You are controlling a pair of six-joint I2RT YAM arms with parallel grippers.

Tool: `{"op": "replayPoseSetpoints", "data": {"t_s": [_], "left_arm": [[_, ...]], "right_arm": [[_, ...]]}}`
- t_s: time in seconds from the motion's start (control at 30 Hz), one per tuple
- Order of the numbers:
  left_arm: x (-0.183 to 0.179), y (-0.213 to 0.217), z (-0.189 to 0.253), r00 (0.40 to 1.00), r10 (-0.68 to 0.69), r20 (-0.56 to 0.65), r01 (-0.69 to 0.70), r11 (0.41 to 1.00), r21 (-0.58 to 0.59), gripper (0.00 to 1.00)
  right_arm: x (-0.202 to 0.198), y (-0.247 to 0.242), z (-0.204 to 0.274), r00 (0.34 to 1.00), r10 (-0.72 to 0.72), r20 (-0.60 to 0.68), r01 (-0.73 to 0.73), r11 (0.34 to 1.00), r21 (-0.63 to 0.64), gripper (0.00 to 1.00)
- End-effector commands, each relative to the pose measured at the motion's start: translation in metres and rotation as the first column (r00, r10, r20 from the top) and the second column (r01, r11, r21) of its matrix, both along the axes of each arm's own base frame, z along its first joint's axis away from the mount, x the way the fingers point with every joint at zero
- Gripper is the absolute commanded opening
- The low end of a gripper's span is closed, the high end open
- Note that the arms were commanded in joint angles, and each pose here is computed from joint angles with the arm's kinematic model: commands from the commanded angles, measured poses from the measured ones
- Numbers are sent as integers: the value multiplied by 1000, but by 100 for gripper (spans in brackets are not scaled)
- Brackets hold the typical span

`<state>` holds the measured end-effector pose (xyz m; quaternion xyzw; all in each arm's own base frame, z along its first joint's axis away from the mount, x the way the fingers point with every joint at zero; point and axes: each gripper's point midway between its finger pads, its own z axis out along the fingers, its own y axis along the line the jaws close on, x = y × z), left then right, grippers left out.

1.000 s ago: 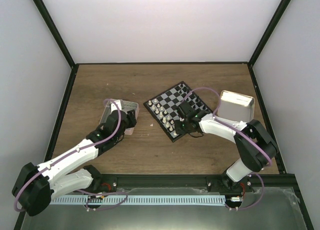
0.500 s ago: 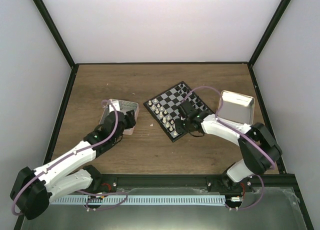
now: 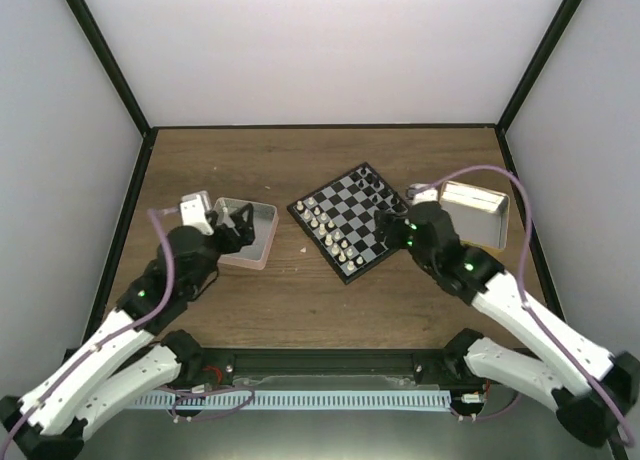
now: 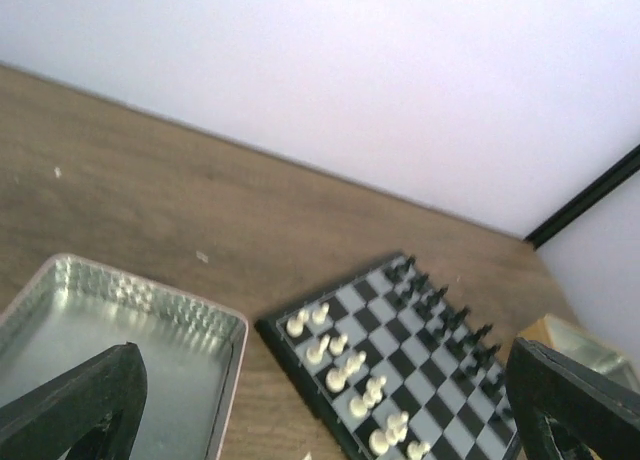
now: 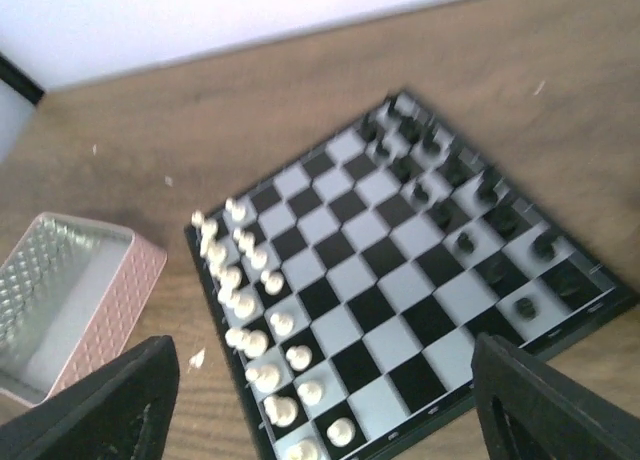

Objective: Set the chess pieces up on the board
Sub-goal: Reset both arms

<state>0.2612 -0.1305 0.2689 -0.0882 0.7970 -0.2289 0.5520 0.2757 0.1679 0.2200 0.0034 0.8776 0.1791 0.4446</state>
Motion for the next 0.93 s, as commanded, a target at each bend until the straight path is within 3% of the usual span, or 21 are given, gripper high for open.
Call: {"op": "replayPoseSetpoints", "data": {"t_s": [0.0,0.13,0.33,0.47,0.9], "left_arm": [[-21,33,42,993,49,111,-53,998,36,100],[-46,63,86,970,85,228,-93,995,24,100],[-75,95,132,936,125,329,-143,989,28,100],[-93,111,154,925,128,357,-149,988,30,100],[-105,123,160,913,142,382,-161,987,17,100]], "right_arm": [[-12,-52,45,973,-156,171,163,986,-26,88],[-34,-88,91,928,-237,289,237,971,32,100],[-67,-139,140,846,-377,377,355,926,130,100],[-96,-177,171,756,-464,462,405,886,227,100],[-102,-182,172,744,-464,480,396,886,243,100]]}}
